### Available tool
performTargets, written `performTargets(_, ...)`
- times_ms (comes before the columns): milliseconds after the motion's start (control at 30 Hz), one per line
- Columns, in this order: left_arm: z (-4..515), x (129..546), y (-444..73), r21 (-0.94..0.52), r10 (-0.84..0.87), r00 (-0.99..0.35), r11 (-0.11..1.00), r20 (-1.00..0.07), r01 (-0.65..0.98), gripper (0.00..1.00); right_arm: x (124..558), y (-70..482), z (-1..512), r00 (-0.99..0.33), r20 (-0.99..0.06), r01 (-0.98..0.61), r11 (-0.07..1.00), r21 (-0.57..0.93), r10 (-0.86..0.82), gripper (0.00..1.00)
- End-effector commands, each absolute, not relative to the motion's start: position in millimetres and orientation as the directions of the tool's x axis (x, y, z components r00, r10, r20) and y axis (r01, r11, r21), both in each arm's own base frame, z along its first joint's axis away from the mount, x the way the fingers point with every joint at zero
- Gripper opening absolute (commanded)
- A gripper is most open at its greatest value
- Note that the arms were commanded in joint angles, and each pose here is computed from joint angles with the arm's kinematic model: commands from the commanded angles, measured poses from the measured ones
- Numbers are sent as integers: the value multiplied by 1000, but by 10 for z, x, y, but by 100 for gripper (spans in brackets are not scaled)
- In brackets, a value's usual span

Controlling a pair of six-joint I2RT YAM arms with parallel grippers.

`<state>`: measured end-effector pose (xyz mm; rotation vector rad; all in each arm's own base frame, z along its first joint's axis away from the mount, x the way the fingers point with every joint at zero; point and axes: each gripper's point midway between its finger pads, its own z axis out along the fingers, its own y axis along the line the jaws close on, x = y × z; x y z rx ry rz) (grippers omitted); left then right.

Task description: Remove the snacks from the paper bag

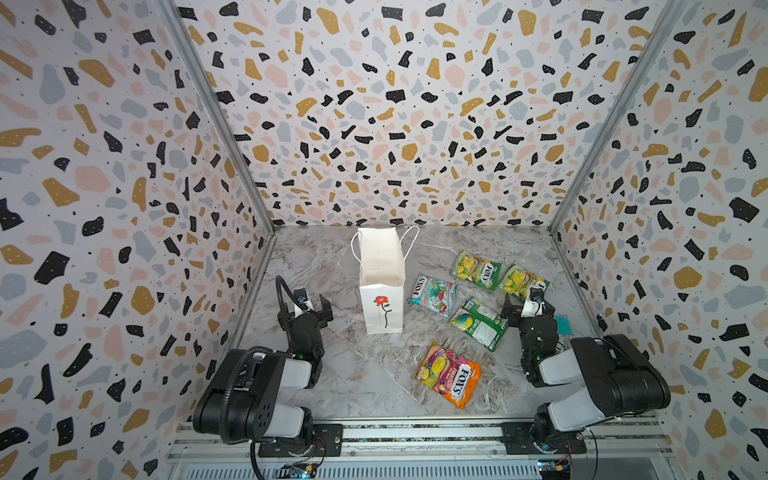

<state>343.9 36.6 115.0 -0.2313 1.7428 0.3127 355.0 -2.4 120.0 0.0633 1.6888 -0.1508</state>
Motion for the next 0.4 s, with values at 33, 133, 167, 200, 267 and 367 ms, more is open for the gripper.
performTargets(33,1358,3473,389,52,14,-113,940,-993,-338,100,3599,-9,1346,-76,-996,129,990,-56,-47,99)
performTargets(133,1359,3474,389,52,14,-113,940,-994,-338,100,3607,-3,1344,-76,-996,128,990,-57,-47,99)
performTargets(167,1360,3474,387,52,14,-112,940,-994,-338,100,3606,1,1336,-80,-996,123,991,-54,-44,99)
performTargets(200,1360,3473,388,51,13,-112,940,-994,-338,100,3612,1,1330,-82,-996,122,991,-56,-46,99)
performTargets(267,1359,3473,389,51,13,-112,940,-994,-338,100,3609,2,1327,-83,-995,122,991,-56,-46,99)
performTargets(367,1357,3474,389,51,13,-113,940,-994,-338,100,3608,1,1337,-79,-996,122,991,-55,-45,99)
